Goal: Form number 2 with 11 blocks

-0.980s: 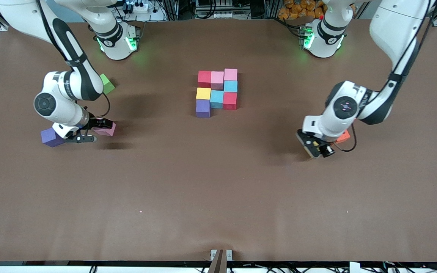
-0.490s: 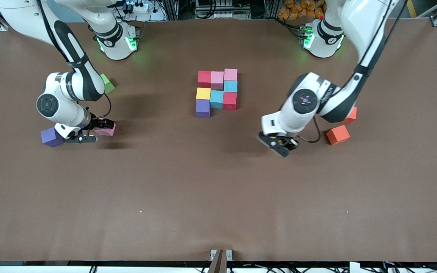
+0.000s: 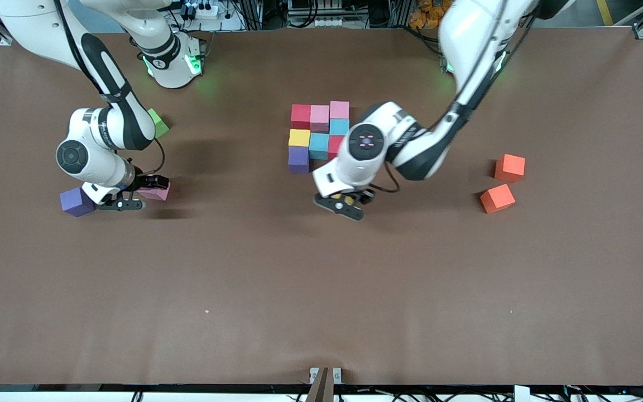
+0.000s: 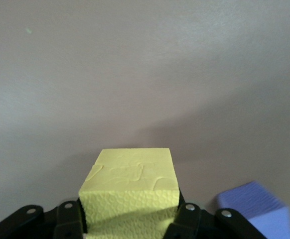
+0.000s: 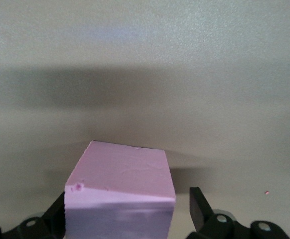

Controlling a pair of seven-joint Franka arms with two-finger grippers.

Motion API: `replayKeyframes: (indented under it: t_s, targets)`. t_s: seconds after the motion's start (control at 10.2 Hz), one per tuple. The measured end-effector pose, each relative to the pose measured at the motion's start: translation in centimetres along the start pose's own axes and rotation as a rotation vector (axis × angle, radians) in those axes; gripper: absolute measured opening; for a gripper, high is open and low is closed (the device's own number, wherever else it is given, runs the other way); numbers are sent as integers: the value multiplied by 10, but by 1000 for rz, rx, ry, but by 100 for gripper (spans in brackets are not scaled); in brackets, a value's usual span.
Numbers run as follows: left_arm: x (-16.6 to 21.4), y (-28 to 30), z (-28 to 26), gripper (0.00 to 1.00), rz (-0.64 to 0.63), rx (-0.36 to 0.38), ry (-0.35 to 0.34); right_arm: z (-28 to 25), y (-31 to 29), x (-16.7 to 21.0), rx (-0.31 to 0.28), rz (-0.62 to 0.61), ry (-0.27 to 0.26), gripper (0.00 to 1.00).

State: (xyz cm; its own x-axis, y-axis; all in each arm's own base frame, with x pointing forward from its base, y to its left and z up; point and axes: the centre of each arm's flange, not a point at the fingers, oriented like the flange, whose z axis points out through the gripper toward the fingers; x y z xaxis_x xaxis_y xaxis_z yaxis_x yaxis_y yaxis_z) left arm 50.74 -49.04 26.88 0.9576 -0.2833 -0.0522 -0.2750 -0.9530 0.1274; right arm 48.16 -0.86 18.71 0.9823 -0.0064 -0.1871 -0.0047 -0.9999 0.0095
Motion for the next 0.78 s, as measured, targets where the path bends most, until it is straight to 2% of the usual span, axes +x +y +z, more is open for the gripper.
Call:
replayKeyframes:
  t_s: [0.29,0.59,0.69,0.78]
  targets:
    - [-8,32,16,58,-216,-36,-32,1,0,0,37,50,-1,100]
    - [-11,39,33,58,-322,-45,-50,1,0,0,40,54,-2,97]
    - [-11,40,40,58,-344,-50,-45,1,0,0,40,55,-2,94]
    - [-12,45,47,58,-360,-59,-36,1,0,0,41,55,-2,77]
